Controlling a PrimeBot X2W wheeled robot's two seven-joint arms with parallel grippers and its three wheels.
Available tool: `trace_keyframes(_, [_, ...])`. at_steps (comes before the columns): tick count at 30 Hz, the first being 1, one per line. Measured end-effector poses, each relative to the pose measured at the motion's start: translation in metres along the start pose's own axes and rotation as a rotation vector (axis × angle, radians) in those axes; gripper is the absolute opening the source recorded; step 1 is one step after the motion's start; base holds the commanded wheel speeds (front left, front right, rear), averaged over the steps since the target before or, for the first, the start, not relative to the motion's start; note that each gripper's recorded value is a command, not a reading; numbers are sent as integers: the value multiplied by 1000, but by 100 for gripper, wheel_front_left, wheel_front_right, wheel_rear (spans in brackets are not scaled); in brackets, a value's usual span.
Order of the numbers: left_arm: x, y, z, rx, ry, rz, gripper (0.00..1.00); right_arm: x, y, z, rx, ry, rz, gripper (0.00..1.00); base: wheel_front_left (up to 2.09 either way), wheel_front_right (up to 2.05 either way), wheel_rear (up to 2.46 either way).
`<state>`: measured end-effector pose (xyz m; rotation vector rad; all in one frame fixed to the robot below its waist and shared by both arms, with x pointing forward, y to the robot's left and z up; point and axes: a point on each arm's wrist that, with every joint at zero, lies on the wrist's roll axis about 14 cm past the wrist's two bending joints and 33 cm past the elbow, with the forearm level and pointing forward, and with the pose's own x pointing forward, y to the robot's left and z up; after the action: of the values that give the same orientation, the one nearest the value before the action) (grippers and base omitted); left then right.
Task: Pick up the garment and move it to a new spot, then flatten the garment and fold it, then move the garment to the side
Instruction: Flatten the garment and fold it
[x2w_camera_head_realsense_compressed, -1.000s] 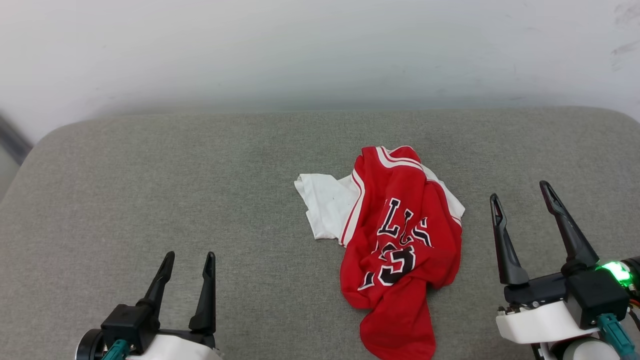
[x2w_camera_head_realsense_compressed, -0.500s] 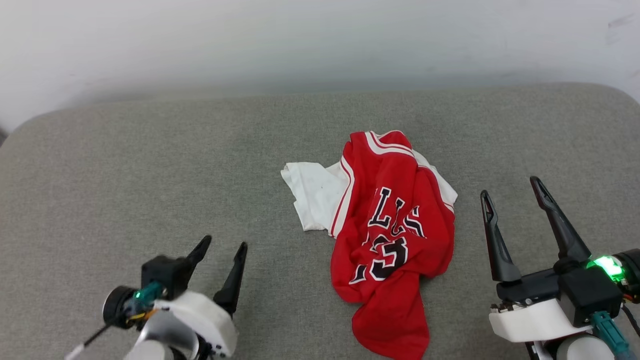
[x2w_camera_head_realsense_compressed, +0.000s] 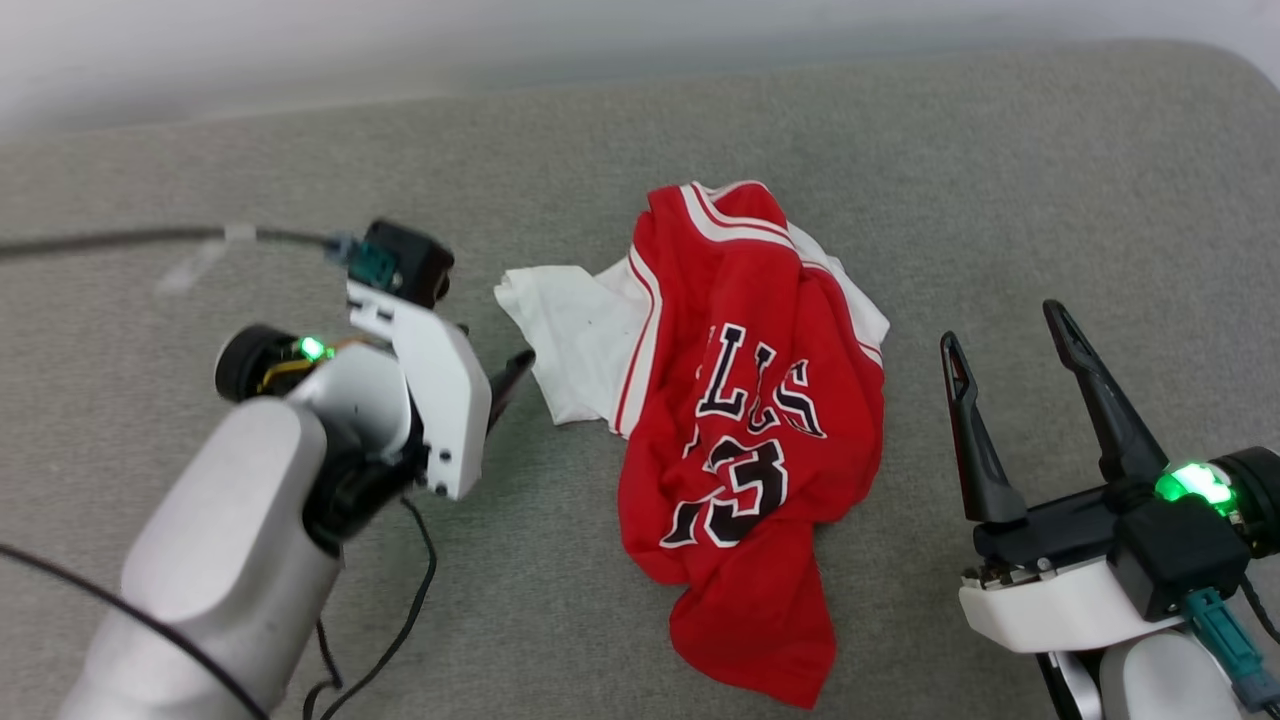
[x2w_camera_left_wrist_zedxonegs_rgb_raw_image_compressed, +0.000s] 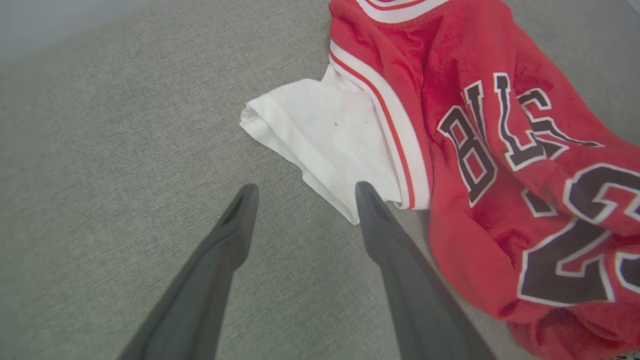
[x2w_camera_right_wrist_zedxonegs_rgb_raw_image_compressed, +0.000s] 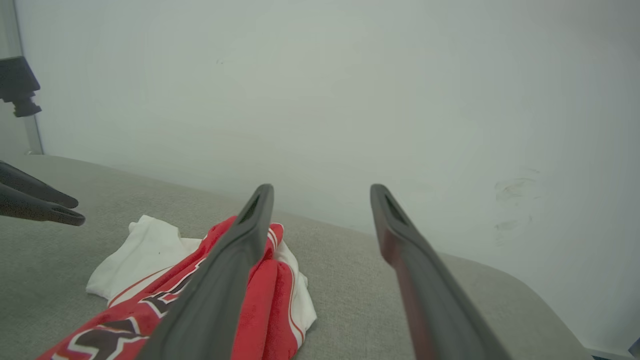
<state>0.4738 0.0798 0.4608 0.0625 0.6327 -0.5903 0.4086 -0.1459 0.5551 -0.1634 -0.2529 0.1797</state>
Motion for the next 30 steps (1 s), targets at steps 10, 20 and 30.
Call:
trace_keyframes(10, [50, 3, -17, -44, 207, -56, 100, 1, -17, -23, 4, 59, -46, 100, 0, 0, 0])
trace_keyframes(20, [75, -5, -49, 15, 331, -72, 0, 3, -23, -31, 0, 76, -62, 100, 0, 0, 0])
trace_keyframes(30, [45, 24, -42, -67, 166, 4, 0, -1, -21, -19, -13, 52, -56, 100, 0, 0, 0])
